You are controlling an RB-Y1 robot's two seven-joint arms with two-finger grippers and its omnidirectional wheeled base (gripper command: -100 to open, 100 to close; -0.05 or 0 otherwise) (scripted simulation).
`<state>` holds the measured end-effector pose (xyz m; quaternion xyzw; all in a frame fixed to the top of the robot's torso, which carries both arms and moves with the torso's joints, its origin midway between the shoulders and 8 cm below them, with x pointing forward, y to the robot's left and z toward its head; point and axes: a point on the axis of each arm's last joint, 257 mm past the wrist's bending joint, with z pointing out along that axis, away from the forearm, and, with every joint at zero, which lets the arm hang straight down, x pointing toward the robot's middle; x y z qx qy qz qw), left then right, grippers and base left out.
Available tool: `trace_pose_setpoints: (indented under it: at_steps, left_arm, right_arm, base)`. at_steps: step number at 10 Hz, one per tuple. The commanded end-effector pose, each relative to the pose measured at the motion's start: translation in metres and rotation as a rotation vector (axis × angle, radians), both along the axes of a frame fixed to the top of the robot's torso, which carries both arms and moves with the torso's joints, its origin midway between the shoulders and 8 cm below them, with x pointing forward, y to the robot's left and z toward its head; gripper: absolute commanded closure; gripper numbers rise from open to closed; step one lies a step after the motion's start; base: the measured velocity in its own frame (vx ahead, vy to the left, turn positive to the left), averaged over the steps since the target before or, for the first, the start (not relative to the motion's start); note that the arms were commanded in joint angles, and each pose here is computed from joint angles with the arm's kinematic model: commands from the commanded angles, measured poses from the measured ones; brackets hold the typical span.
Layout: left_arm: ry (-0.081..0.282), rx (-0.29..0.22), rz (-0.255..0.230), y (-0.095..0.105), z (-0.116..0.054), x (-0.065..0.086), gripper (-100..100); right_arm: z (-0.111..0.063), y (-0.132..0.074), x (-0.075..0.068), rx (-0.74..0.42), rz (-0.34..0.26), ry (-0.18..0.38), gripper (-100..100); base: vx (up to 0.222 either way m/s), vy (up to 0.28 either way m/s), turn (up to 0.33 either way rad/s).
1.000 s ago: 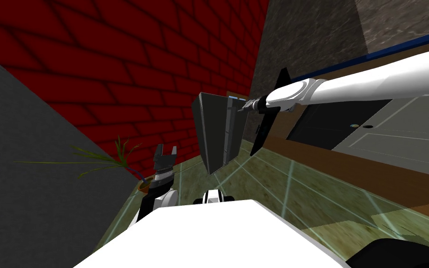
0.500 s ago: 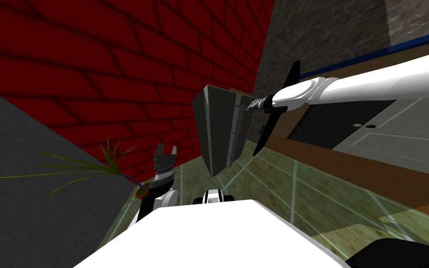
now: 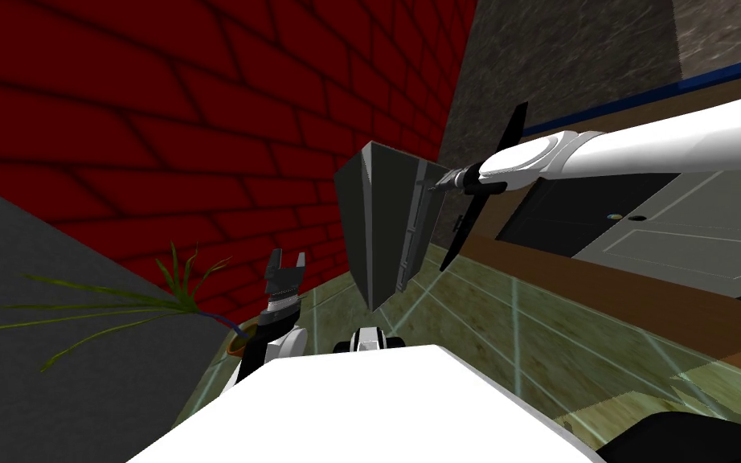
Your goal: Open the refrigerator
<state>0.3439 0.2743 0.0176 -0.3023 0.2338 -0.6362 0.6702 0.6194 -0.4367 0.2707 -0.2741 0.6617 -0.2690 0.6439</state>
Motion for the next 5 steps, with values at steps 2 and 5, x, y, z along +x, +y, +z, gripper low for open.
trace_pose_setpoints:
  at_steps: [2, 5]
  left_arm:
    - [0.0, 0.0, 0.0, 0.0, 0.0, 0.0, 0]
    - [0.0, 0.0, 0.0, 0.0, 0.0, 0.0, 0]
  right_arm:
    - [0.003, -0.045, -0.007, -0.014, -0.074, -0.005, -100]
    - [0.005, -0.082, -0.016, -0.027, -0.137, -0.009, -100]
  base:
    - [0.132, 0.167, -0.051]
    - [0.141, 0.175, -0.049]
